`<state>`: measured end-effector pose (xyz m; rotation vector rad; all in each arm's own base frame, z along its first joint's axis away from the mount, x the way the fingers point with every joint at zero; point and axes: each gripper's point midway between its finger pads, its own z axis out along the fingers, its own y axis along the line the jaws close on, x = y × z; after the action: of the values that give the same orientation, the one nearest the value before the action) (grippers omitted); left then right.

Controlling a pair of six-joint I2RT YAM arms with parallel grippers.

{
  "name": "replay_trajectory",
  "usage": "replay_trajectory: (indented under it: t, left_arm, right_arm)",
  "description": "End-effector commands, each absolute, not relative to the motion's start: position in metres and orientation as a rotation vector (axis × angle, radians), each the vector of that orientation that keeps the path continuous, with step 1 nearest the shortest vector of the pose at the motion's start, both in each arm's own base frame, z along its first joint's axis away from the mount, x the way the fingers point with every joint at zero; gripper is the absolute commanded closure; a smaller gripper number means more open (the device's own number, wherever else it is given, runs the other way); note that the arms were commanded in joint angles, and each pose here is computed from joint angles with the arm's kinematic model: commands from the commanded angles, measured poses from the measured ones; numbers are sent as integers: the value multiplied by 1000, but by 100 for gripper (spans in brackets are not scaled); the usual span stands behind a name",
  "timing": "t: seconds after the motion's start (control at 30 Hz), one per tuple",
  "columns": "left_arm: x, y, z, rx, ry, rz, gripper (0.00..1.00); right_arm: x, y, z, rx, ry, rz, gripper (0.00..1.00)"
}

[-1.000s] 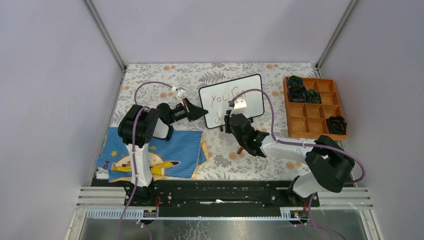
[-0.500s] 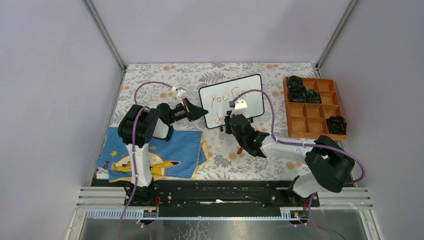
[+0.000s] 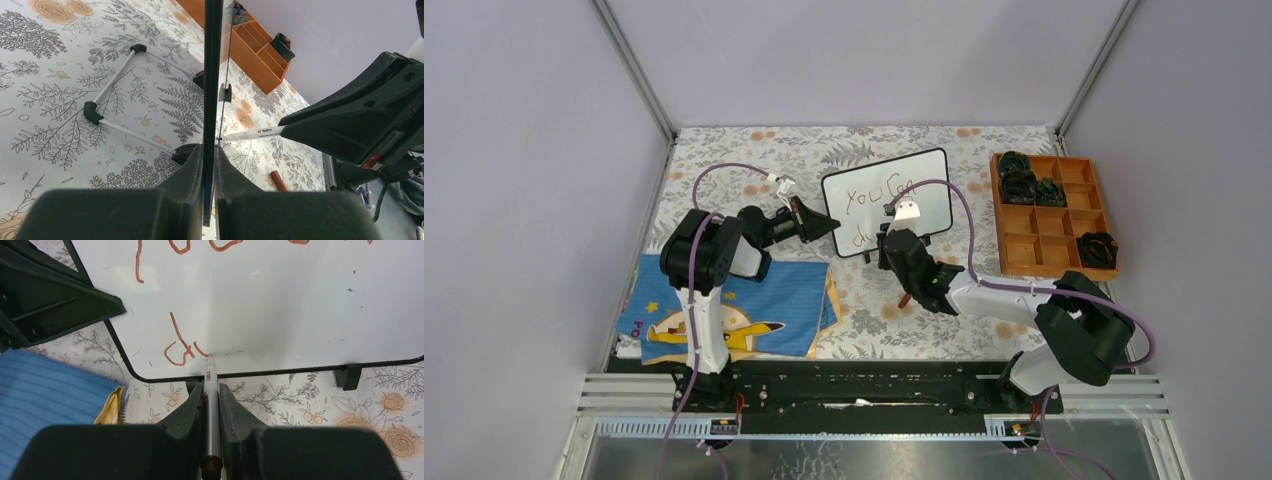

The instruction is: Write a sentence on the whiteboard

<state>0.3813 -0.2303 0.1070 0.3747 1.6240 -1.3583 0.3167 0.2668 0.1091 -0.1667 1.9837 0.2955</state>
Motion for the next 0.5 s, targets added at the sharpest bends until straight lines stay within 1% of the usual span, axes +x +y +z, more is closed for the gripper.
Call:
replay_trajectory:
  t: [0.0, 0.47]
  left_arm:
    - [374, -235, 105, 403, 1636, -1356, 100]
    - [373, -236, 102, 405, 1644, -1356, 100]
  right_arm:
    - [329, 252, 128, -89, 1937, 265, 100]
    - [340, 262, 145, -91, 1906, 289, 100]
